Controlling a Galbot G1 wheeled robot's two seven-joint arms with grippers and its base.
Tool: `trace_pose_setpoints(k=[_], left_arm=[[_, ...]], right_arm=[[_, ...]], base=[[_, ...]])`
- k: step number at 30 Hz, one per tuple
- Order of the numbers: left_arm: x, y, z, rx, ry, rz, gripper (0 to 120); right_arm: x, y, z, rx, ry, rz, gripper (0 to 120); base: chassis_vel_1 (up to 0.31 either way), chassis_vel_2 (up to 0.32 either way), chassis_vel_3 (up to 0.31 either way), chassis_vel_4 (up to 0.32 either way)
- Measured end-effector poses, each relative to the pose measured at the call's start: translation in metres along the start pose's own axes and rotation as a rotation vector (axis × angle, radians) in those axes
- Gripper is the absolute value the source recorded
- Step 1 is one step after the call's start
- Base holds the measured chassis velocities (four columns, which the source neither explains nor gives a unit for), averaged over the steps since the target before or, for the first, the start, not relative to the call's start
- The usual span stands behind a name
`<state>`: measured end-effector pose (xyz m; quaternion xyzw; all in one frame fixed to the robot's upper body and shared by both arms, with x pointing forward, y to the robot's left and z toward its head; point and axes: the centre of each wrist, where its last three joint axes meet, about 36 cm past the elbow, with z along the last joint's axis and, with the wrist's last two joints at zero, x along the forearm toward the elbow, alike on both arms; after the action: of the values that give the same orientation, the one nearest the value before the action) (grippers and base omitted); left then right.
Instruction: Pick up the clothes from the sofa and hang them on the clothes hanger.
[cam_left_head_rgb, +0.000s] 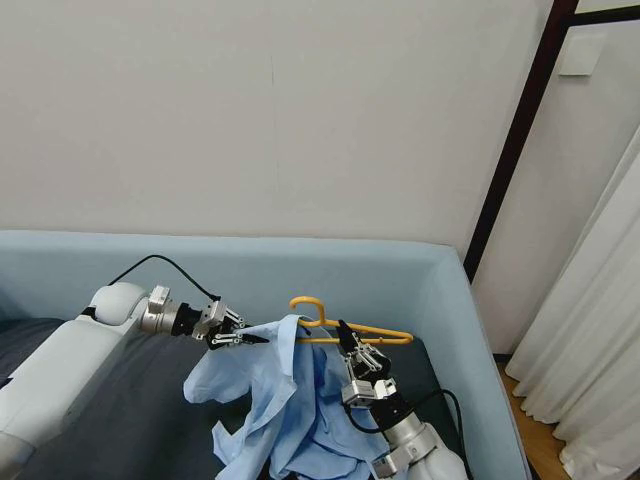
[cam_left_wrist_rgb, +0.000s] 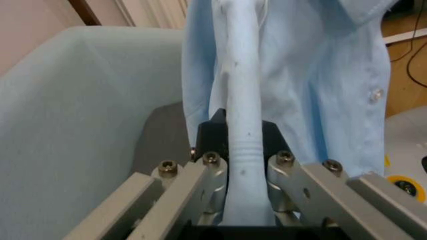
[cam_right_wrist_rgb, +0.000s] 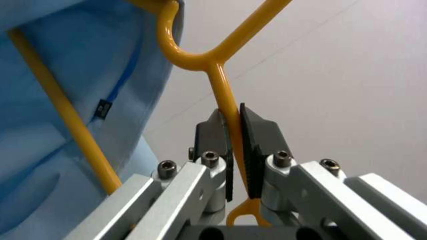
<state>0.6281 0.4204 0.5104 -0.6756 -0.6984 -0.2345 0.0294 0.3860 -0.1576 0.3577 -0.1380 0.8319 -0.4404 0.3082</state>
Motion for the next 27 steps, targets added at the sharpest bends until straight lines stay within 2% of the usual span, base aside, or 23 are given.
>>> trace_pose_setpoints(k=[1, 4, 6, 11, 13, 15, 17, 18, 22, 23, 25, 27], left_arm=[[0.0, 0.0, 0.0, 0.0, 0.0, 0.0, 4], [0.0, 0.0, 0.005, 0.023, -0.002, -0.034, 4], [0.001, -0.001, 0.007, 0.038, -0.003, -0.042, 4], [0.01, -0.001, 0.013, 0.07, -0.002, -0.077, 4], [0.011, -0.001, 0.014, 0.072, -0.004, -0.083, 4], [0.014, -0.001, 0.014, 0.072, -0.009, -0.096, 4], [0.016, -0.002, 0.015, 0.073, -0.011, -0.102, 4], [0.016, -0.002, 0.015, 0.073, -0.011, -0.102, 4], [0.018, -0.008, 0.015, 0.068, -0.009, -0.099, 4], [0.018, -0.008, 0.015, 0.068, -0.009, -0.099, 4], [0.018, -0.01, 0.014, 0.065, -0.009, -0.097, 4], [0.02, -0.012, 0.014, 0.063, -0.007, -0.099, 4]], right_arm=[[0.0, 0.0, 0.0, 0.0, 0.0, 0.0, 4], [0.002, 0.003, -0.005, -0.077, 0.016, 0.001, 17], [0.004, 0.005, -0.007, -0.117, 0.018, -0.004, 20], [0.017, 0.008, -0.011, -0.411, -0.006, -0.071, 43], [0.02, 0.009, -0.009, -0.438, -0.005, -0.086, 47], [0.029, 0.013, -0.002, -0.494, 0.057, -0.108, 55], [0.04, 0.022, -0.002, -0.56, 0.177, -0.108, 66], [0.04, 0.022, -0.002, -0.56, 0.177, -0.108, 66], [0.047, 0.046, -0.012, -0.801, 0.407, -0.099, 82], [0.047, 0.046, -0.012, -0.801, 0.407, -0.099, 82], [0.044, 0.059, -0.011, -0.908, 0.487, -0.073, 92], [0.041, 0.067, -0.007, -0.939, 0.513, -0.056, 98]], base=[[0.0, 0.0, 0.0, 0.0], [0.0, 0.0, 0.0, 0.0], [0.0, 0.0, 0.0, 0.0], [0.0, 0.0, 0.0, 0.0], [0.0, 0.0, 0.0, 0.0], [0.0, 0.0, 0.0, 0.0], [0.0, 0.0, 0.0, 0.0], [0.0, 0.0, 0.0, 0.0], [0.0, 0.0, 0.0, 0.0], [0.0, 0.0, 0.0, 0.0], [0.0, 0.0, 0.0, 0.0], [0.0, 0.0, 0.0, 0.0]])
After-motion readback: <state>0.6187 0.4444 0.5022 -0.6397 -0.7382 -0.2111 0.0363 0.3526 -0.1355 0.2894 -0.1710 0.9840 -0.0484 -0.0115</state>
